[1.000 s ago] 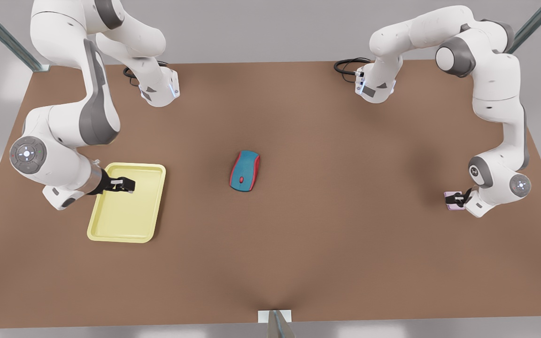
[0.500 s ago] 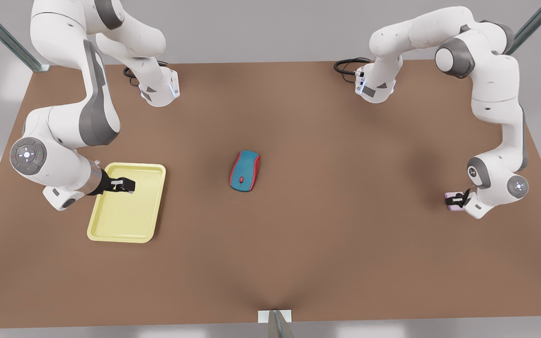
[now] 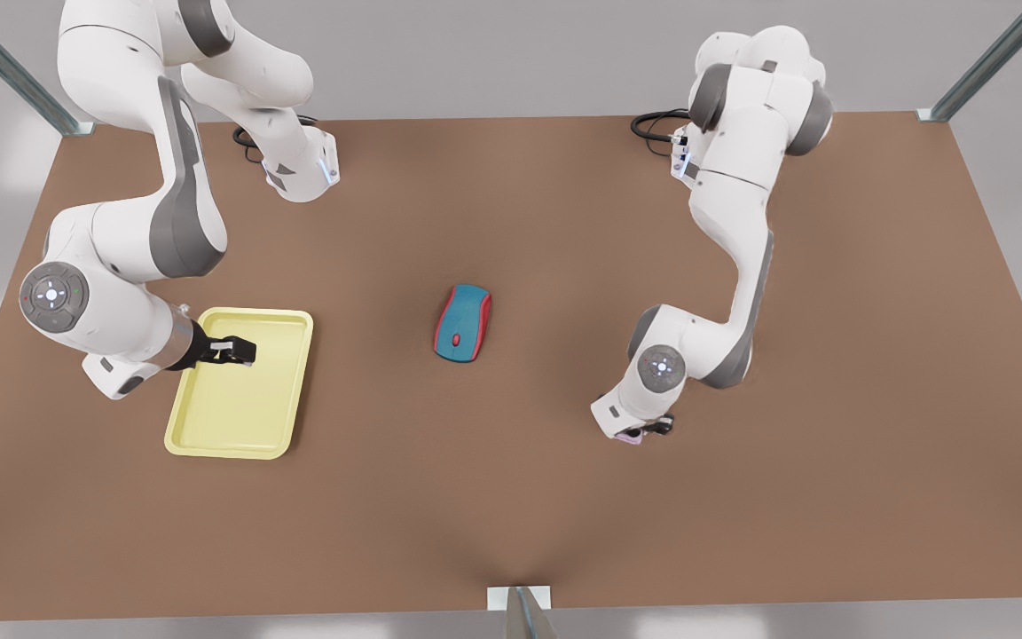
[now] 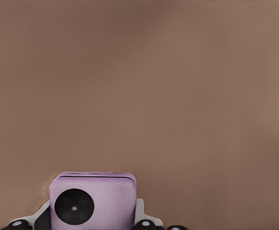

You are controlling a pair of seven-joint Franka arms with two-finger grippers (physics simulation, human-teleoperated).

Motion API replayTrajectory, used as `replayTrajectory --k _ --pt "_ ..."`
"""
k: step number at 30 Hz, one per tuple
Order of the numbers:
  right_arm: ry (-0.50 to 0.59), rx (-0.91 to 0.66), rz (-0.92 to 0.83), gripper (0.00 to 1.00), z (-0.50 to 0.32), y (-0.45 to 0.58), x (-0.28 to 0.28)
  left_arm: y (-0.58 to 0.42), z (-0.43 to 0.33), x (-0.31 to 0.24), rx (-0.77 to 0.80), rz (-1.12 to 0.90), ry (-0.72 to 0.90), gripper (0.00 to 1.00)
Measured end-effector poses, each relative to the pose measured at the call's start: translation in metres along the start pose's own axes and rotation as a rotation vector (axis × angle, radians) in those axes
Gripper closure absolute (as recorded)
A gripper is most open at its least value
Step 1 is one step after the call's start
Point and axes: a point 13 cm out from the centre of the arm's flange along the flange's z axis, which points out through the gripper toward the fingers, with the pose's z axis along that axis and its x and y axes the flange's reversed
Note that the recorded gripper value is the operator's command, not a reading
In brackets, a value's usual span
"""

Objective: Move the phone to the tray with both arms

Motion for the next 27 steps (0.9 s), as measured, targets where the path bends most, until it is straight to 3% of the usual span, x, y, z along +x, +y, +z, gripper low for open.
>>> replayTrajectory --k 8,18,19,23,25,27 --pt "0.002 -0.001 0.001 0.0 0.001 -0.001 0.0 -0.195 0.011 -0.009 0.141 -0.278 0.013 0.26" --pt "0.001 -0.001 -0.001 0.0 0.0 0.0 0.0 -0.242 0.014 -0.011 0.298 -0.572 0.066 0.24" --pt "0.001 -0.001 -0.001 0.0 0.0 -0.001 0.0 -0.246 0.015 -0.011 0.31 -0.578 0.072 0.0" --pt "0.001 -0.001 0.002 0.0 0.001 -0.003 0.0 -0.254 0.011 -0.012 0.344 -0.567 0.074 0.0" --pt "0.001 -0.001 0.009 0.0 0.001 -0.007 -0.001 -0.198 -0.045 -0.038 0.353 -0.605 0.044 0.0" --pt "-0.004 0.0 -0.002 0.0 0.001 0.0 -0.002 -0.019 -0.174 -0.07 0.335 -0.722 -0.035 0.0"
